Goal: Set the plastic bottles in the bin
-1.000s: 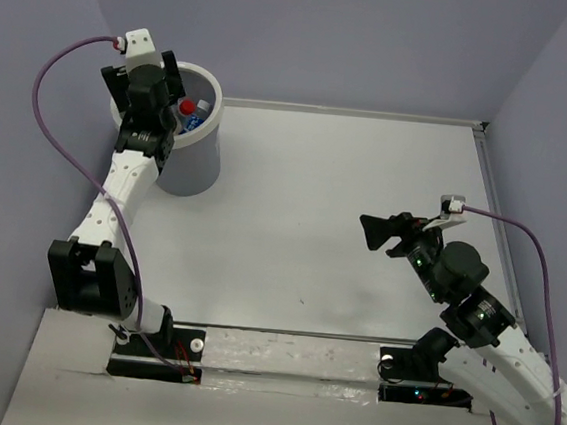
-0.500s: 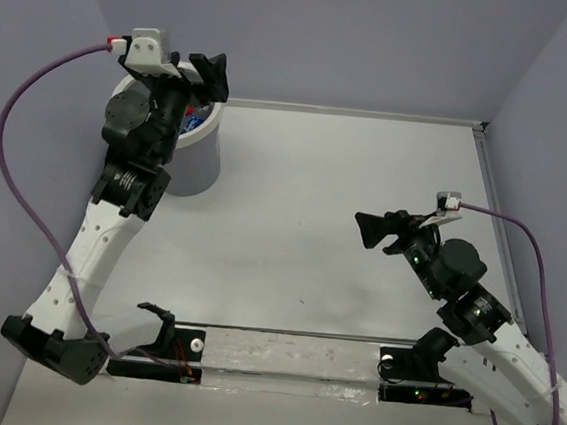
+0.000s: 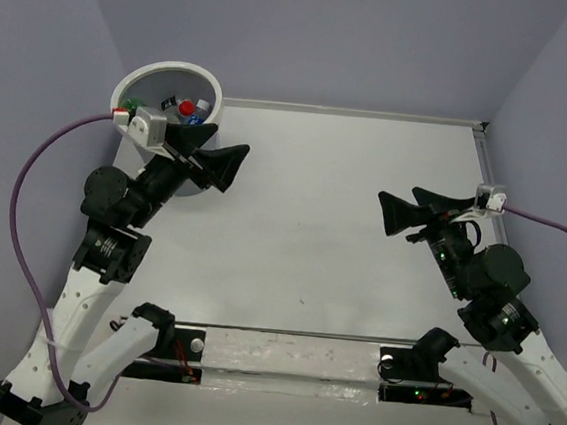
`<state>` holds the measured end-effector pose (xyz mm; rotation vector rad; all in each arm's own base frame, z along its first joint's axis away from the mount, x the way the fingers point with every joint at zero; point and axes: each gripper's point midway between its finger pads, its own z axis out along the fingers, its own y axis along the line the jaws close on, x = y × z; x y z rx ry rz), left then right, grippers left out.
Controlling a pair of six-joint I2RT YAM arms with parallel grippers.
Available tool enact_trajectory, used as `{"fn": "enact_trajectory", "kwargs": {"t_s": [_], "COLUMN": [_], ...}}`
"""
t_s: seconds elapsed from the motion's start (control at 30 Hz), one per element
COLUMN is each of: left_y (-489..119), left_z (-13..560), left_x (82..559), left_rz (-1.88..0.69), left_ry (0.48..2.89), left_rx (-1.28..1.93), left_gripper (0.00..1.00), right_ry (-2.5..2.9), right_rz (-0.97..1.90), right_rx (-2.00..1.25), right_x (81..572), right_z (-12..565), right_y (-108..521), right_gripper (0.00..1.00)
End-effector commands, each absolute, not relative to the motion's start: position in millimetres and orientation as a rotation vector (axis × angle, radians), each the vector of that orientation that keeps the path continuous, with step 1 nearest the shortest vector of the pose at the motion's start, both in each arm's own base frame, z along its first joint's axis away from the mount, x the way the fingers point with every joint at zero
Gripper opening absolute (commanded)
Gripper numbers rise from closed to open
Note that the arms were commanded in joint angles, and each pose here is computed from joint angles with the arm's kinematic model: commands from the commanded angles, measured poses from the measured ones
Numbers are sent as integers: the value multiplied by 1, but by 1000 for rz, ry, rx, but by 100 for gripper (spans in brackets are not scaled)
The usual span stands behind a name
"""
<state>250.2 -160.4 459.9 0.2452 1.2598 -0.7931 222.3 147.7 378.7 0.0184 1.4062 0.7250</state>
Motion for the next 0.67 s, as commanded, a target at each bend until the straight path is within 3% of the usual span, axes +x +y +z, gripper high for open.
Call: {"fn": "enact_trajectory", "kwargs": {"t_s": [0.0, 0.17, 0.33, 0.63], "left_y": [-157, -132, -95, -71], "left_z": [498, 500, 486, 507], "left_x": [190, 146, 136, 125], "left_rz": [-872, -817, -695, -607], "left_ry": [1078, 997, 1001, 919], "left_rx": [336, 323, 179, 113], "left_gripper": [99, 99, 99, 99], "right_ry": [1294, 1112, 985, 1003], "right_rz": [715, 689, 641, 605], "right_rx": [-42, 9, 120, 110], "right_x": [200, 164, 134, 149], "right_z": [422, 467, 494, 504], "right_y": [132, 86, 35, 44], "right_gripper": [100, 100, 100, 100]}}
